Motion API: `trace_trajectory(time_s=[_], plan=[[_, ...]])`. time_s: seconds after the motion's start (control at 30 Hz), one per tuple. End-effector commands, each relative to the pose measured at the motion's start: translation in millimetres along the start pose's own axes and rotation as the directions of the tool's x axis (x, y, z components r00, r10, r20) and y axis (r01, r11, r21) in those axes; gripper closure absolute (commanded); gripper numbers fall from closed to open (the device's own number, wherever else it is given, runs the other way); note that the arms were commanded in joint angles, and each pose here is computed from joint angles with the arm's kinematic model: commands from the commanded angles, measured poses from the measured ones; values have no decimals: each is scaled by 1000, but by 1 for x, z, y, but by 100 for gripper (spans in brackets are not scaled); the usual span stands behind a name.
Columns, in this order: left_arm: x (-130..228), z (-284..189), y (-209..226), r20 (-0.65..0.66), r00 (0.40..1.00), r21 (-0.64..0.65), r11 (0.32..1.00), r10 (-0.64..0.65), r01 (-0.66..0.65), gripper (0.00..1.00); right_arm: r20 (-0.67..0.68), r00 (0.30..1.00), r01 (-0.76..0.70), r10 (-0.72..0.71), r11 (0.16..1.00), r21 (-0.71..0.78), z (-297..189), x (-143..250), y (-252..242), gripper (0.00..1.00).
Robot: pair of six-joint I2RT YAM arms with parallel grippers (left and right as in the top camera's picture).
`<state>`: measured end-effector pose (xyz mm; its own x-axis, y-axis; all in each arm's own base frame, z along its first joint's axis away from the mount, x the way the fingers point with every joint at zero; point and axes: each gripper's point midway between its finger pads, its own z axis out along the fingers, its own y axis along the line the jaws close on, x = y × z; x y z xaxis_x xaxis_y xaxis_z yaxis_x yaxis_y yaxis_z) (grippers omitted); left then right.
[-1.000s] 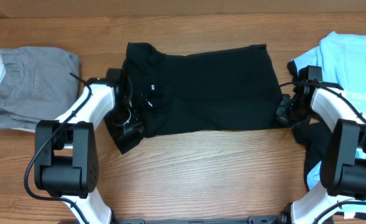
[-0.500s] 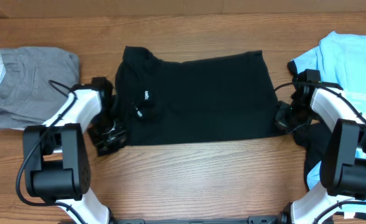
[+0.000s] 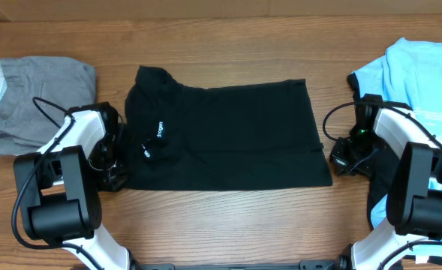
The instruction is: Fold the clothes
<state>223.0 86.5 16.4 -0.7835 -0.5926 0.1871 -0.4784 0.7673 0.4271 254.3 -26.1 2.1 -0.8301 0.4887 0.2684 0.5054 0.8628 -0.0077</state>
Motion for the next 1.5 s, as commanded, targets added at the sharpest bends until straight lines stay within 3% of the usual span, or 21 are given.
trace_trajectory(time_s=[0.0,0.2,0.23,0.27,0.3,0.4,0.53,0.8,1.03,1.37,1.47], plan=[[-21,-30,-8,63,997,81,996,35,-40,46,74,997,5,-4,1000,-12,-16,-5,0,94],[-37,-109,-16,241,970,299,950,14,-88,30,327,945,46,-10,994,-102,-91,-18,13,88],[-40,-132,-25,302,953,386,912,14,-136,16,385,923,60,-8,991,-122,-108,-20,15,82],[-43,-146,-34,344,939,441,879,19,-180,3,407,913,72,-10,988,-136,-115,-21,18,69],[-46,-161,-45,398,917,495,834,34,-246,0,424,906,85,-13,985,-151,-119,-21,20,60],[-58,-205,-83,560,826,594,668,57,-449,0,445,895,143,-40,969,-201,-128,-19,32,53],[-76,-226,-122,619,786,629,593,10,-503,8,437,898,150,-42,964,-217,-128,-17,35,53],[-132,-234,-168,603,798,656,581,-19,-482,9,437,899,150,-42,965,-217,-128,-17,35,53],[-188,-210,-191,637,771,562,669,25,-486,5,425,903,161,-60,965,-206,-125,-13,33,53],[-213,-164,-213,638,768,516,708,58,-483,9,414,908,158,-61,966,-203,-124,-11,32,53],[-216,-167,-216,652,757,516,703,48,-489,17,410,910,156,-61,967,-203,-124,-10,32,53]])
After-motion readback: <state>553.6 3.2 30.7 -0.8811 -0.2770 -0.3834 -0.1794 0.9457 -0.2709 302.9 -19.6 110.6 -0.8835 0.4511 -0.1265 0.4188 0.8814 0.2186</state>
